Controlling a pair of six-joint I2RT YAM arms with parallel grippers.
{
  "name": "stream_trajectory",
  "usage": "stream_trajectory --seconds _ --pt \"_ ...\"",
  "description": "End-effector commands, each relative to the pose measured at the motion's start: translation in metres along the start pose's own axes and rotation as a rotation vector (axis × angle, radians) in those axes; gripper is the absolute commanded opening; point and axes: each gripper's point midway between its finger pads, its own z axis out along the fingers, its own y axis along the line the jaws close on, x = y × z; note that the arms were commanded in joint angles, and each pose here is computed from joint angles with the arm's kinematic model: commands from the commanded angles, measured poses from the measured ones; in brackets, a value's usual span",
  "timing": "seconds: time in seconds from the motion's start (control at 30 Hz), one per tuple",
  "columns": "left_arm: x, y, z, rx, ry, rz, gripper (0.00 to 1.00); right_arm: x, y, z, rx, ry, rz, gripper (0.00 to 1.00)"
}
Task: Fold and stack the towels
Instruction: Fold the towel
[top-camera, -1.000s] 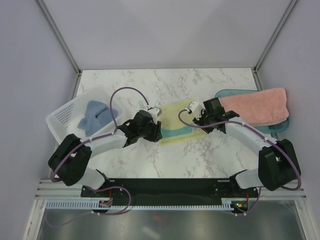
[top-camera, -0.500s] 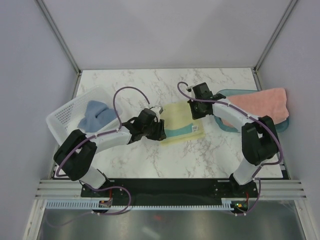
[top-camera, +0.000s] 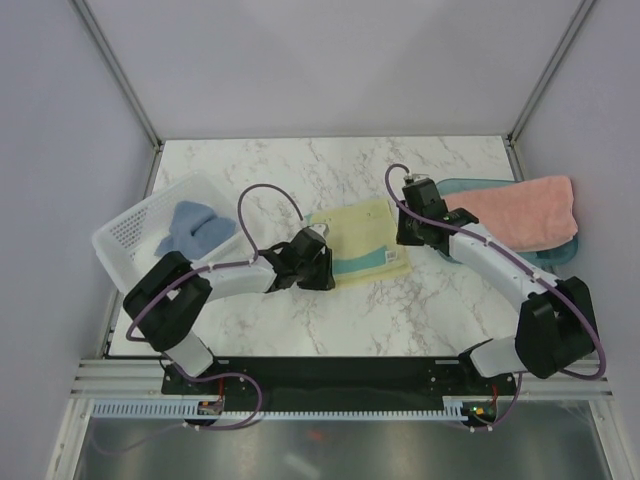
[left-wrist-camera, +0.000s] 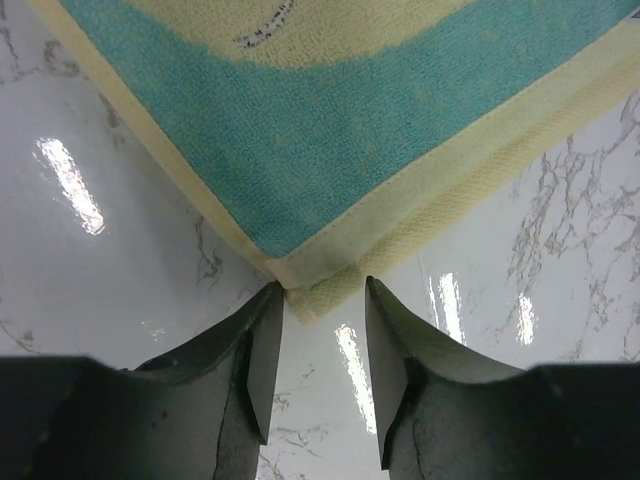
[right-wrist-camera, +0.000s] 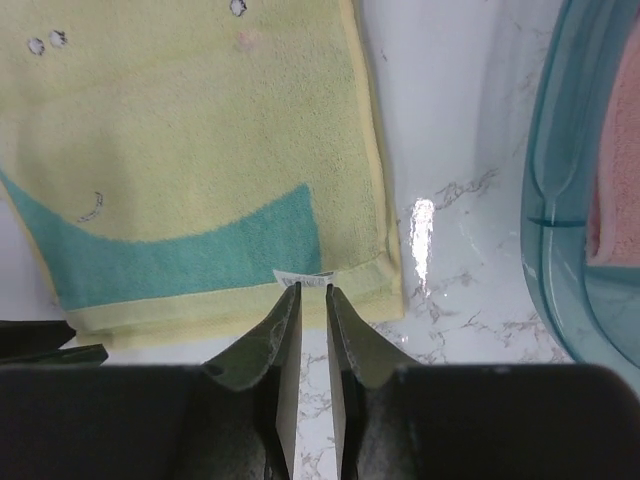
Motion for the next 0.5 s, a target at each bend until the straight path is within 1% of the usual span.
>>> stream_trajectory --seconds 0.0,0.07,0.1,0.23,0.3,0.43,0.47 --pt "0.007 0.009 0.008 -0.093 0.011 -0.028 0.45 -0.014 -0.001 -0.017 0.007 -0.077 0.038 0.23" --pt "0.011 0.018 0.009 -0.147 0.026 -0.033 0.42 -0.014 -0.001 -0.022 0.004 -0.078 0.034 0.24" --pt "0.016 0.03 0.007 -0.204 0.031 -0.03 0.42 -0.014 -0.001 -0.026 -0.003 -0.08 0.031 0.24" --pt "0.023 0.049 -0.006 -0.29 0.028 -0.042 0.41 0.001 -0.003 -0.028 -0.013 -0.042 0.044 0.24" --pt "0.023 0.059 -0.014 -0.335 0.015 -0.044 0.41 0.009 0.0 -0.031 -0.034 -0.025 0.089 0.24" --pt "0.026 0.082 -0.031 -0.437 0.002 -0.054 0.41 0.044 0.005 -0.026 -0.067 0.07 0.187 0.24" --pt "0.026 0.086 -0.034 -0.451 -0.001 -0.058 0.41 0.047 0.011 -0.025 -0.082 0.066 0.194 0.24"
